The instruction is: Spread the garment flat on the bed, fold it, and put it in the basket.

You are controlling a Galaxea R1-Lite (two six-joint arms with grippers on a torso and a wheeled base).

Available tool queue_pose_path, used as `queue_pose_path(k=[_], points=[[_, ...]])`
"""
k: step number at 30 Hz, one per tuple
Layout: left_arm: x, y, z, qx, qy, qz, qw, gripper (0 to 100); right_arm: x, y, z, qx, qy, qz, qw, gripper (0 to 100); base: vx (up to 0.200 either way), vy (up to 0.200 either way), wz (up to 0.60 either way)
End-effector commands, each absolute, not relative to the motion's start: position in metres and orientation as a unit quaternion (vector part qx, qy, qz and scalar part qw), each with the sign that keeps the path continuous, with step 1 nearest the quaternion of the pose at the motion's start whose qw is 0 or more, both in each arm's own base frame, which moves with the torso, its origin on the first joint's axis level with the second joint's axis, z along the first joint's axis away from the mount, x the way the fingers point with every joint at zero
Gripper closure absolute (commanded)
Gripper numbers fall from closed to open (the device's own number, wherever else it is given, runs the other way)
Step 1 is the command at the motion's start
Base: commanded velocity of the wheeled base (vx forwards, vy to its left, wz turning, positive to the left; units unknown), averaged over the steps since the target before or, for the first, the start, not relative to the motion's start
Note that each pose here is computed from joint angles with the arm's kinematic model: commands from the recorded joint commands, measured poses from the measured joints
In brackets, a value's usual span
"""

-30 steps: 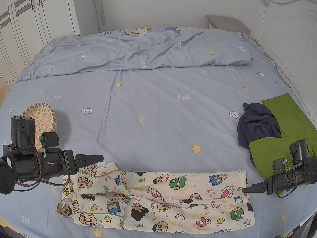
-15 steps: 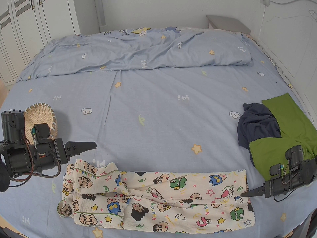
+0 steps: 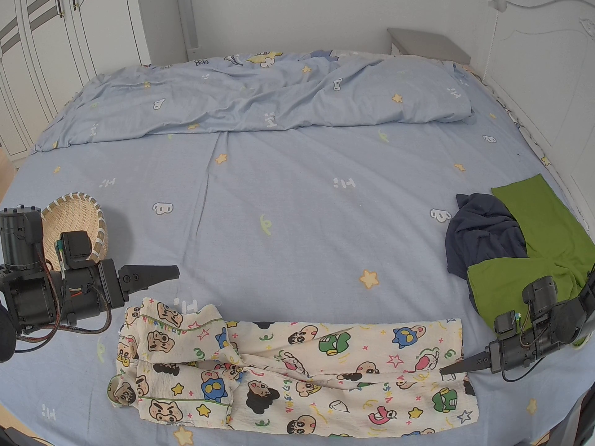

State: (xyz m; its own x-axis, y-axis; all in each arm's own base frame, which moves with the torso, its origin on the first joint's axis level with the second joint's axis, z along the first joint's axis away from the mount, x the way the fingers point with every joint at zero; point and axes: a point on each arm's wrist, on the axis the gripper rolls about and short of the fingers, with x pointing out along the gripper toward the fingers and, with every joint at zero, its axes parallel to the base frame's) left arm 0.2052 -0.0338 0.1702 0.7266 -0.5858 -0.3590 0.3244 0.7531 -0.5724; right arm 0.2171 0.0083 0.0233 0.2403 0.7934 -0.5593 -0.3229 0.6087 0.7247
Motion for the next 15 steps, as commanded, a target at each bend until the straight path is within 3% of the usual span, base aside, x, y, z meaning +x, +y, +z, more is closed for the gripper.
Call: queue_pose_path(k=[1,15], points=[[0.2016,-0.0334,0.1753,-0.241,0.259,-0.257,0.899,0,0.2241,0.0081,0.0141,0.245,0.503,0.368,0.742,0,0.0,0.0,0.0],[0.1986,-0.0334,0.1778,-0.241,0.254,-0.259,0.9,0,0.2287,0.0149,0.0151,0.236,0.503,0.381,0.739,0,0.0,0.0,0.0]])
